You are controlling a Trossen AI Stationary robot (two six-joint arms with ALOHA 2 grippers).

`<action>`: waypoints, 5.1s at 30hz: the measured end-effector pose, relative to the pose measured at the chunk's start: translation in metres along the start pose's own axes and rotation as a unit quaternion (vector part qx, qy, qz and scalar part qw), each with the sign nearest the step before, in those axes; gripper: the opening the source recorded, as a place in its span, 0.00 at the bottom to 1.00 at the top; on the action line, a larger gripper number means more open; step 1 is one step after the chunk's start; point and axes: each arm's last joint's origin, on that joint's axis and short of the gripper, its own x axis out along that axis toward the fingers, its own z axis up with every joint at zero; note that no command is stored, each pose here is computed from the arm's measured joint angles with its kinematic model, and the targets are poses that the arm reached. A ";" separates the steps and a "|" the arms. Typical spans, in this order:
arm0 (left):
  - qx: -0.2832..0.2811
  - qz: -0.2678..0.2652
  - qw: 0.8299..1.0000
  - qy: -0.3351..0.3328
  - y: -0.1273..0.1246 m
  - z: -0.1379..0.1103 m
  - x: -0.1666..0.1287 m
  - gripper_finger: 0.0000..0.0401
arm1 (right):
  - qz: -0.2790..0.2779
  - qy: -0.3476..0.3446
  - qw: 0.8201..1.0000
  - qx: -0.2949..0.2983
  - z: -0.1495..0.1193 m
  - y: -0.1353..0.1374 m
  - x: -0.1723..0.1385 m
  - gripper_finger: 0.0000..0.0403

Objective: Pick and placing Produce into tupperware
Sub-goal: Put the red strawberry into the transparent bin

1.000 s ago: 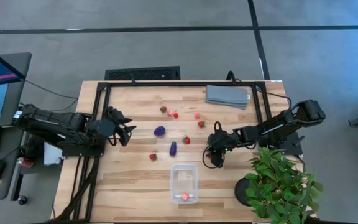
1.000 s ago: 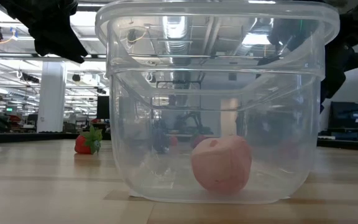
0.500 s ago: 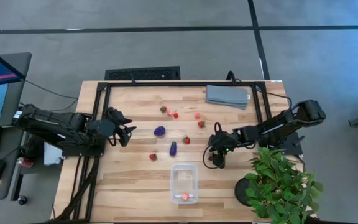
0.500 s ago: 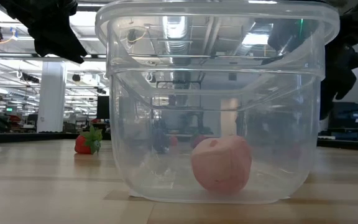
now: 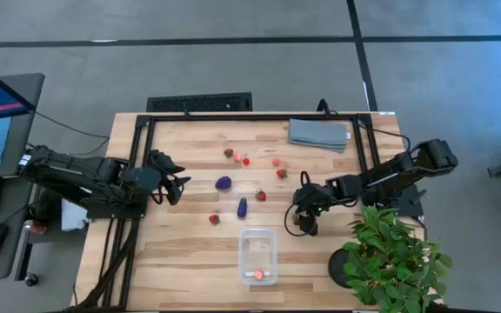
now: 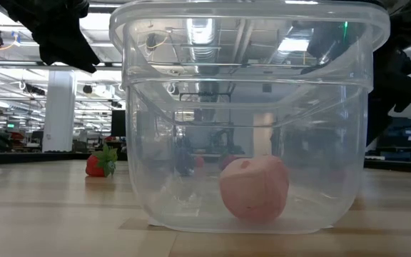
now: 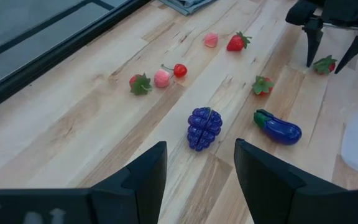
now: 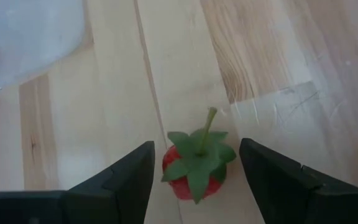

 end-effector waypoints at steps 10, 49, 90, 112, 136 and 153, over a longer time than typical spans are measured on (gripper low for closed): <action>0.000 0.000 1.000 0.000 0.000 0.000 0.000 0.44 | -0.003 0.010 1.000 0.001 -0.002 -0.001 0.000 0.63; 0.000 0.000 1.000 0.000 0.000 0.000 0.000 0.44 | -0.008 0.009 1.000 0.004 -0.005 -0.001 -0.008 0.45; 0.000 0.000 1.000 0.000 0.000 0.000 0.000 0.44 | -0.019 0.008 1.000 0.020 -0.004 -0.002 -0.013 0.43; 0.000 0.000 1.000 0.000 0.000 0.000 0.000 0.44 | -0.019 0.009 1.000 0.020 -0.004 -0.002 -0.013 0.46; 0.000 0.000 1.000 0.000 0.000 0.000 0.000 0.44 | -0.017 0.009 1.000 0.021 -0.004 -0.002 -0.013 0.42; 0.000 0.000 1.000 0.000 0.000 0.000 0.000 0.44 | -0.004 0.004 1.000 0.024 -0.003 -0.001 -0.013 0.42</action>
